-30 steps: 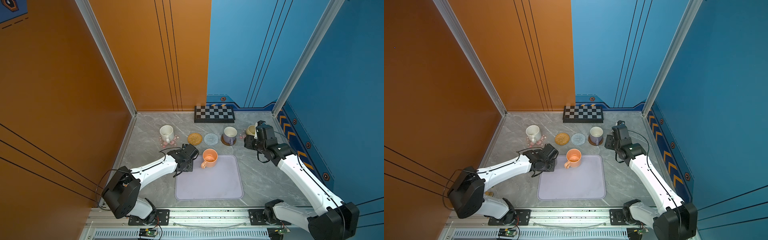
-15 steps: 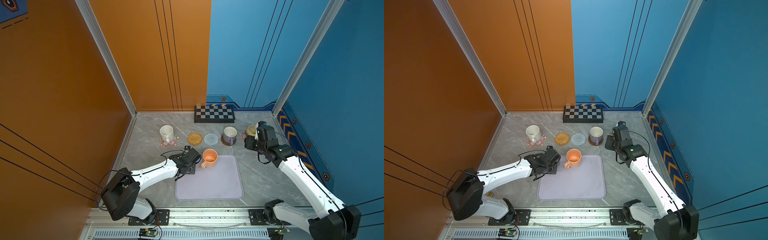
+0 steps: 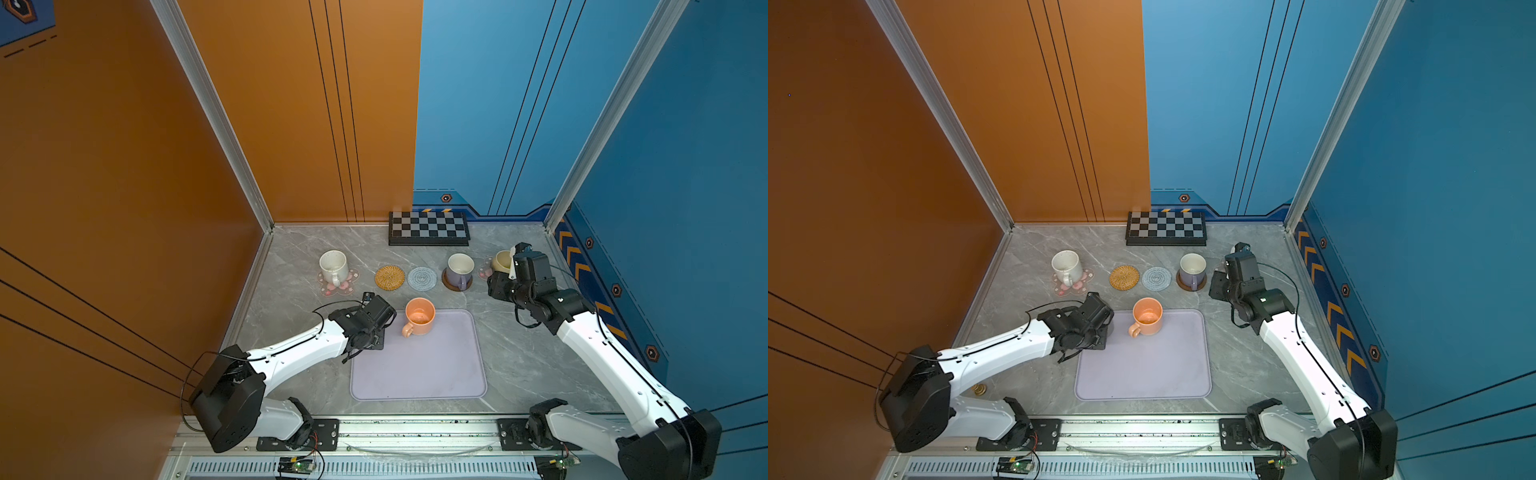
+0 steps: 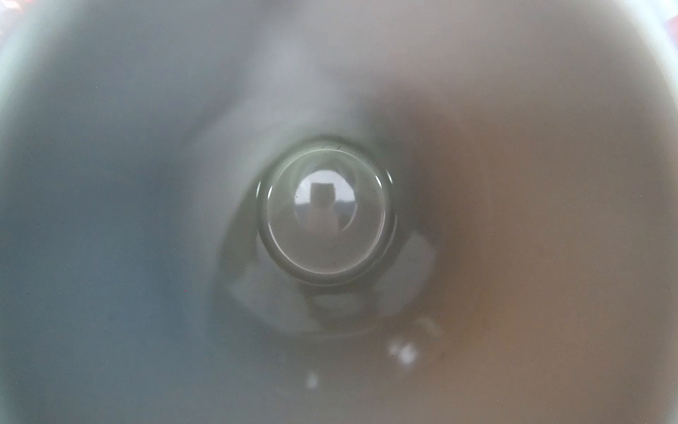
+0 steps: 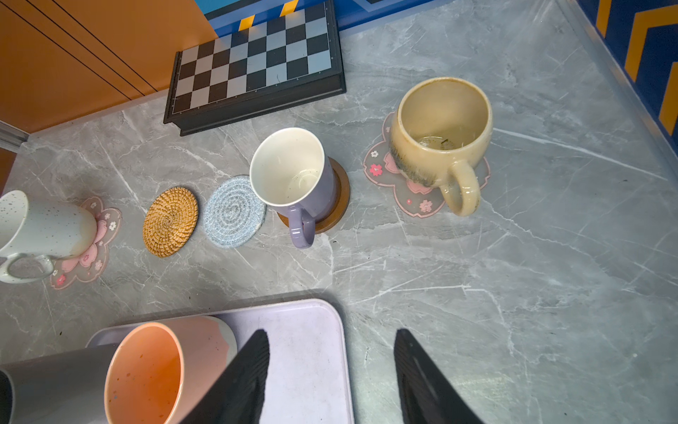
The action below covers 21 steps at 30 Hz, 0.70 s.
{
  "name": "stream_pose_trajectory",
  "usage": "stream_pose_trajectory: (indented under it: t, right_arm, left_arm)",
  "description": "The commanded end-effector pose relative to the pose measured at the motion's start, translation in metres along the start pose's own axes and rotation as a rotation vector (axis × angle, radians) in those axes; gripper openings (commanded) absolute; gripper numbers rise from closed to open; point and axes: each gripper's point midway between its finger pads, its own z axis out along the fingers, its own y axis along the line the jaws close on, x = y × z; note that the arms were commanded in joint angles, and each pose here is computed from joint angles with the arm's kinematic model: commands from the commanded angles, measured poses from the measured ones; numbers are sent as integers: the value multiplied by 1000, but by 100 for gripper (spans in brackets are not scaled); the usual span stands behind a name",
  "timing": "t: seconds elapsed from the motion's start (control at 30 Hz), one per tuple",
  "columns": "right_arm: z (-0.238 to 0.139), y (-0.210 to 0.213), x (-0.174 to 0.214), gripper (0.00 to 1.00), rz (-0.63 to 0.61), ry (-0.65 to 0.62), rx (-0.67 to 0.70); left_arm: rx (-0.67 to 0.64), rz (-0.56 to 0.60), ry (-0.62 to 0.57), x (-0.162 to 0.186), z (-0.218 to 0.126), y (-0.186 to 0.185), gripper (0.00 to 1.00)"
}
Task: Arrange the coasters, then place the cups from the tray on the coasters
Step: 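Lift the grey mug with the left gripper toward the woven rattan coaster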
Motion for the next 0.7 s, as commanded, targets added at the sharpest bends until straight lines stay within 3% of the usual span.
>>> stream_pose_trajectory:
  t: [0.0, 0.67]
  right_arm:
    - [0, 1, 1, 57, 7, 21, -5]
    - [-7, 10, -5, 58, -30, 13, -52]
  left_arm:
    - [24, -4, -77, -20, -15, -2, 0]
    - [26, 12, -149, -51, -38, 2, 0]
